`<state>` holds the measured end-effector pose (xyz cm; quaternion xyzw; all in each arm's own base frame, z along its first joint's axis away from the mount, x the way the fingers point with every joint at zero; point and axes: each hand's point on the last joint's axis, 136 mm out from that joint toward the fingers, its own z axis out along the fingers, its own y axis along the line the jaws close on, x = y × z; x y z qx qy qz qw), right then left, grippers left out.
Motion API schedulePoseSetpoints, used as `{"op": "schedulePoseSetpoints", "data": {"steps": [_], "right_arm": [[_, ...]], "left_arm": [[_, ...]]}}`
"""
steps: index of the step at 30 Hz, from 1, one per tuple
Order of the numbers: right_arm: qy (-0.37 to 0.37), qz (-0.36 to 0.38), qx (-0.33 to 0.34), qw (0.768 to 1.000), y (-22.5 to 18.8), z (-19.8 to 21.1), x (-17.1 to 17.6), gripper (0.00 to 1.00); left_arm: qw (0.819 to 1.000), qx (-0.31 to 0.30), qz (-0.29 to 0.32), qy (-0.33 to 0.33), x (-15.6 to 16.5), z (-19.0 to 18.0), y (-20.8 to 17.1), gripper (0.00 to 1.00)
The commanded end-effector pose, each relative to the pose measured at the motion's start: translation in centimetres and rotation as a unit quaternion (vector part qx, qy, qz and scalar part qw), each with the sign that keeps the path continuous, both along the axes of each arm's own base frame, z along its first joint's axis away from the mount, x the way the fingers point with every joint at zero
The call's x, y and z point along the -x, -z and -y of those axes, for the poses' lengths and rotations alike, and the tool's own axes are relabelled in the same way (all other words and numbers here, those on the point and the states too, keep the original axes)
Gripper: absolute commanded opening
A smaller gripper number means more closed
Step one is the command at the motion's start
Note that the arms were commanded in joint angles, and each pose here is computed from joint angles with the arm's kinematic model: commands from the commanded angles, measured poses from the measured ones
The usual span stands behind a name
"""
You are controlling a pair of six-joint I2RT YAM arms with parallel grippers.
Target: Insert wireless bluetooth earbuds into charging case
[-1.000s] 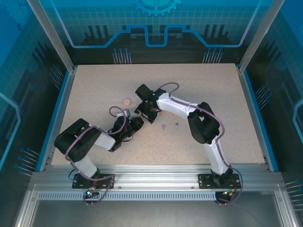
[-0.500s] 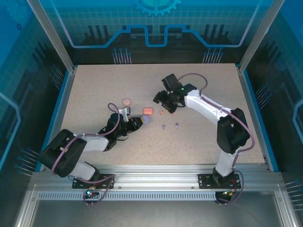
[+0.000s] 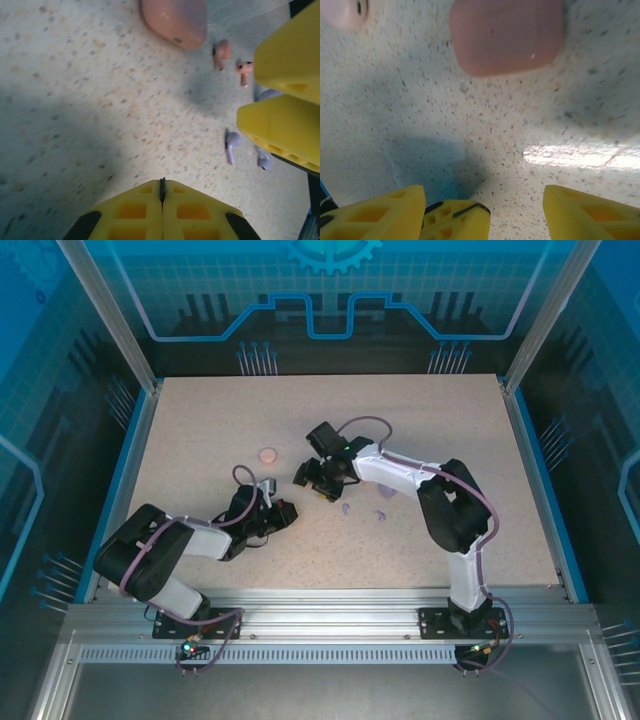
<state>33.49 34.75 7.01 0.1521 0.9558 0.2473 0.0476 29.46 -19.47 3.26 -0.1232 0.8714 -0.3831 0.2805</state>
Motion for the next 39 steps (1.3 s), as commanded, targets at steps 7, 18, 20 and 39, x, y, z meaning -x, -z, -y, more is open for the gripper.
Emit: {"op": "schedulePoseSetpoints", "data": {"steps": [7, 18, 20, 39], "right_arm": [[0.04, 0.083, 0.048, 0.995, -6.9, 7.4, -3.3, 0.64], [0.216, 0.009, 0.212, 0.953, -4.5, 27.8, -0.1, 0.75], [0.224, -0.006, 0.227, 0.948, -3.7, 29.7, 0.4, 0.78], [0.231, -0.087, 0.196, 0.949, 3.7, 31.6, -2.5, 0.77]], "left_arm": [[0.999, -0.025, 0.026, -0.024, -0.8, -1.1, -3.0, 0.3], [0.998, -0.006, 0.064, -0.007, -3.0, 0.4, -9.4, 0.94], [0.998, 0.0, 0.061, -0.001, -3.4, 0.9, -10.0, 0.99], [0.998, 0.018, 0.061, 0.001, -5.1, 2.3, -12.2, 0.99]]}}
